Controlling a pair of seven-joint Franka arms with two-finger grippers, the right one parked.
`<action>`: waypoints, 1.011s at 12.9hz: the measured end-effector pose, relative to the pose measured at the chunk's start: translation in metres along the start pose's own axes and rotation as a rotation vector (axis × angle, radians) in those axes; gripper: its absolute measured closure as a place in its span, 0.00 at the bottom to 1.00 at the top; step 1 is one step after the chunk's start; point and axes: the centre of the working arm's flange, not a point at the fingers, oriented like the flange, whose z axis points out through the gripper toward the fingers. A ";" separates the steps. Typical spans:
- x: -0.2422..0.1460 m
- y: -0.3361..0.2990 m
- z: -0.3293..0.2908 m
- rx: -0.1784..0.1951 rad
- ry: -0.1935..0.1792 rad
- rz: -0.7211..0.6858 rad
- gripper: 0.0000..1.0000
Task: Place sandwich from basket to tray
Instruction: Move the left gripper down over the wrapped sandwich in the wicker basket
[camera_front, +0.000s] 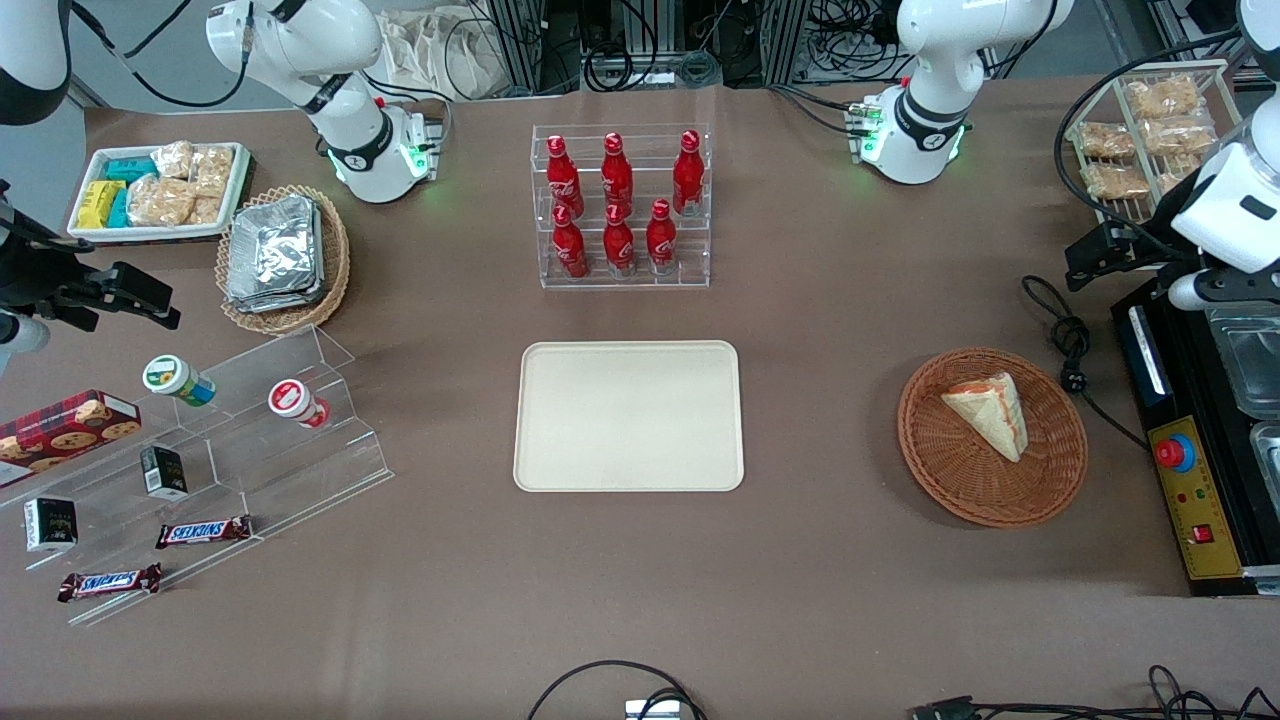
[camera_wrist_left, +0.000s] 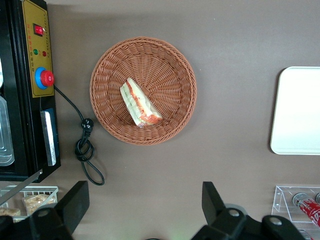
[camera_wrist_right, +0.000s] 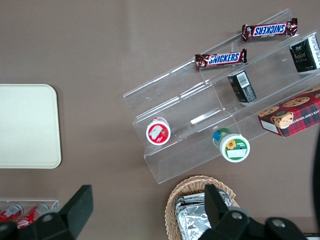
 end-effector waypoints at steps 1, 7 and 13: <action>0.000 0.000 0.000 0.000 0.000 0.000 0.00; 0.010 0.000 0.014 -0.005 0.041 -0.011 0.00; 0.042 -0.004 0.110 -0.018 -0.028 -0.417 0.00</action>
